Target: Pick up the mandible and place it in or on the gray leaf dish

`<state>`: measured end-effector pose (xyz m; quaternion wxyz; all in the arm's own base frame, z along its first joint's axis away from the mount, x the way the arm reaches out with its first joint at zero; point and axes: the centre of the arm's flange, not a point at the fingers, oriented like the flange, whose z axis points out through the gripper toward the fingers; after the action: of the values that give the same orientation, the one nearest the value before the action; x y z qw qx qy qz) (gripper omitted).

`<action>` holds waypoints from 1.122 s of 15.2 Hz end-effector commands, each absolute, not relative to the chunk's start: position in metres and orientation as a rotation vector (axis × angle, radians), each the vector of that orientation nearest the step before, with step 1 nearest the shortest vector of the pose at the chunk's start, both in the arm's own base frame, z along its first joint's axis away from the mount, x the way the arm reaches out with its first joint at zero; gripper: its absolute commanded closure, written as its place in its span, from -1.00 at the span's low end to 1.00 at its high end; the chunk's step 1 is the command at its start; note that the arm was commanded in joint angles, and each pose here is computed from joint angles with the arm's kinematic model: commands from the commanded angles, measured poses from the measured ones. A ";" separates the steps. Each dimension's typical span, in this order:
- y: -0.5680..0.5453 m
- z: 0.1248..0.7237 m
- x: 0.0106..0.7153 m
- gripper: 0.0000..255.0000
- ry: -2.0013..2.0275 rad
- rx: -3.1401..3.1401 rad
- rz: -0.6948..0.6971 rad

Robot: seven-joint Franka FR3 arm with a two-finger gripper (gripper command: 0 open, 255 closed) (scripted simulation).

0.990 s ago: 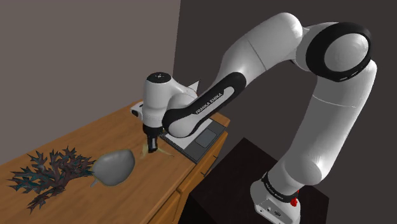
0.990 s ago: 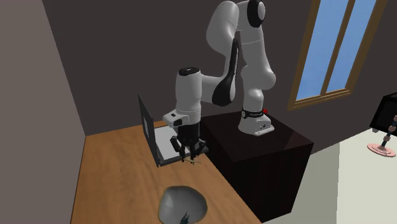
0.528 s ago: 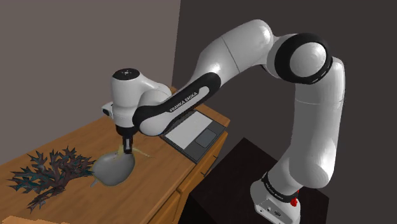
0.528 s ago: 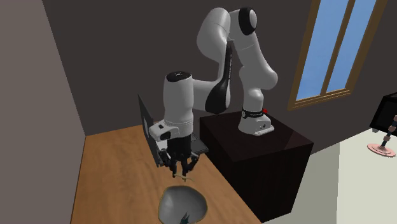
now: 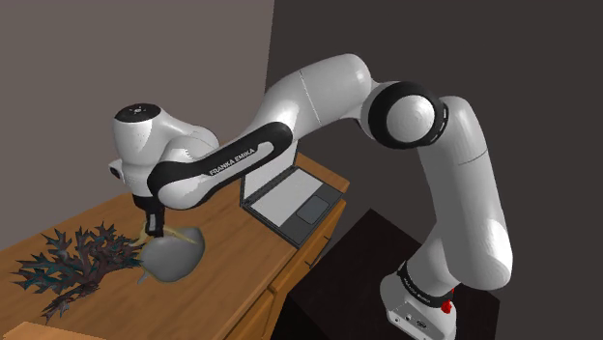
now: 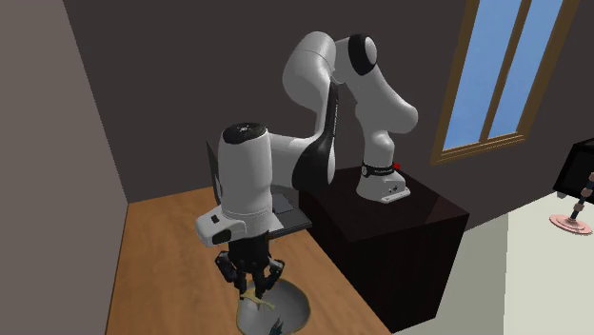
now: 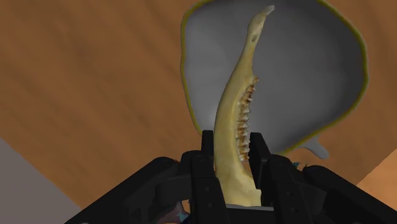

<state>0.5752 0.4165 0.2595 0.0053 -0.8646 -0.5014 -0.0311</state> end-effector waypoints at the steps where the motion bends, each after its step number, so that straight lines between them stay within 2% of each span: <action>1: 0.418 0.250 0.577 1.00 -1.570 -2.708 -0.097; 11: 0.418 0.196 0.577 1.00 -1.570 -2.708 -0.097; 17: 0.418 0.196 0.577 1.00 -1.570 -2.708 -0.097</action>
<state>0.5790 0.4184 0.2006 0.0047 -0.8650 -0.5004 -0.0360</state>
